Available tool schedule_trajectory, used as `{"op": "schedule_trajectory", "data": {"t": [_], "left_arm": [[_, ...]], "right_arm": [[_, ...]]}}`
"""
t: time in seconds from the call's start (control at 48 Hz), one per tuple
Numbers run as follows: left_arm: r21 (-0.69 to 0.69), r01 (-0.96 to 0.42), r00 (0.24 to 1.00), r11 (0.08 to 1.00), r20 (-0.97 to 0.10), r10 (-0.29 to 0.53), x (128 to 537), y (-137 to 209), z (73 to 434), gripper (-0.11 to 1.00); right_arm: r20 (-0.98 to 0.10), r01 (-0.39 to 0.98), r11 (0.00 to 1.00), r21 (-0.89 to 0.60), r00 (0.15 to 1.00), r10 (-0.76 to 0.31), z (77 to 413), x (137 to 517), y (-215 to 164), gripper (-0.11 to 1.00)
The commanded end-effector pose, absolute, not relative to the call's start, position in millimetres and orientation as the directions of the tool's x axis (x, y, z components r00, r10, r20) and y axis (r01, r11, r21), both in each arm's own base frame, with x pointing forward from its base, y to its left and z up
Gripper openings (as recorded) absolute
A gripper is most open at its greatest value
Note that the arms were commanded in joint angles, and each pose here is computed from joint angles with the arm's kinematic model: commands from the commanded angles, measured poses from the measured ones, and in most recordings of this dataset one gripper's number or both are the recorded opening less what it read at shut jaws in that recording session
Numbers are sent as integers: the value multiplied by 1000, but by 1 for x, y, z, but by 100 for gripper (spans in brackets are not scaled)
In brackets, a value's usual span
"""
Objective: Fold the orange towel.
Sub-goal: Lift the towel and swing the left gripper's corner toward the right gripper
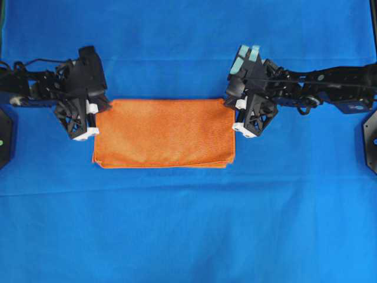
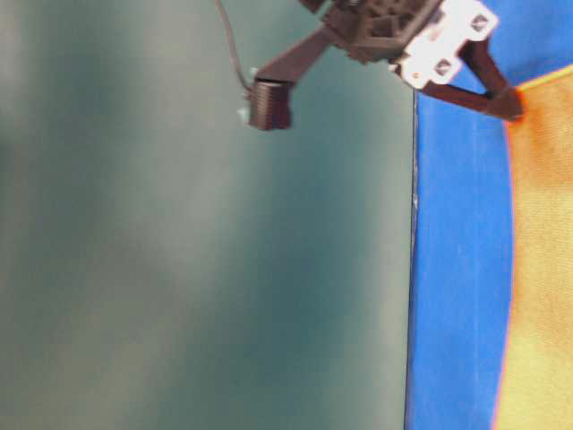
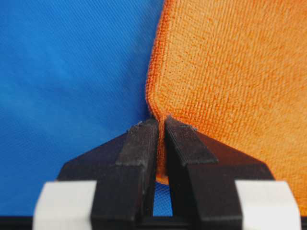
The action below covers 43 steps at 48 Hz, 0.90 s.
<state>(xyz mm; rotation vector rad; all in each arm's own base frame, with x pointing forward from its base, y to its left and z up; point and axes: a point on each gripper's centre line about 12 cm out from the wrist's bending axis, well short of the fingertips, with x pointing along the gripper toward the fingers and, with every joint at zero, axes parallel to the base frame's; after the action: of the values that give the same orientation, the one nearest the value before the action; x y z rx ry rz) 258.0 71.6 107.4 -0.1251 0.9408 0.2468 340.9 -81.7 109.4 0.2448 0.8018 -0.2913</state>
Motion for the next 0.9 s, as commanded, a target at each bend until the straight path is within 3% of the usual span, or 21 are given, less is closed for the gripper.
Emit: {"op": "schedule_trajectory", "data": {"t": [0.0, 0.188, 0.479, 0.875], "left_arm": [[2, -266, 595, 964, -786, 166, 262, 74, 128, 1], [-12, -273, 615, 962, -771, 165, 258, 71, 157, 1], [-16, -218, 737, 976, -658, 154, 252, 54, 205, 1], [-49, -143, 816, 989, -571, 90, 259, 29, 216, 1]], "right_arm": [[-685, 330, 937, 112, 709, -168, 141, 343, -81, 3], [-649, 315, 941, 123, 743, -164, 177, 334, -77, 3], [-601, 285, 951, 116, 783, -162, 216, 318, -72, 3], [-584, 287, 954, 89, 791, -184, 223, 315, -78, 3]]}}
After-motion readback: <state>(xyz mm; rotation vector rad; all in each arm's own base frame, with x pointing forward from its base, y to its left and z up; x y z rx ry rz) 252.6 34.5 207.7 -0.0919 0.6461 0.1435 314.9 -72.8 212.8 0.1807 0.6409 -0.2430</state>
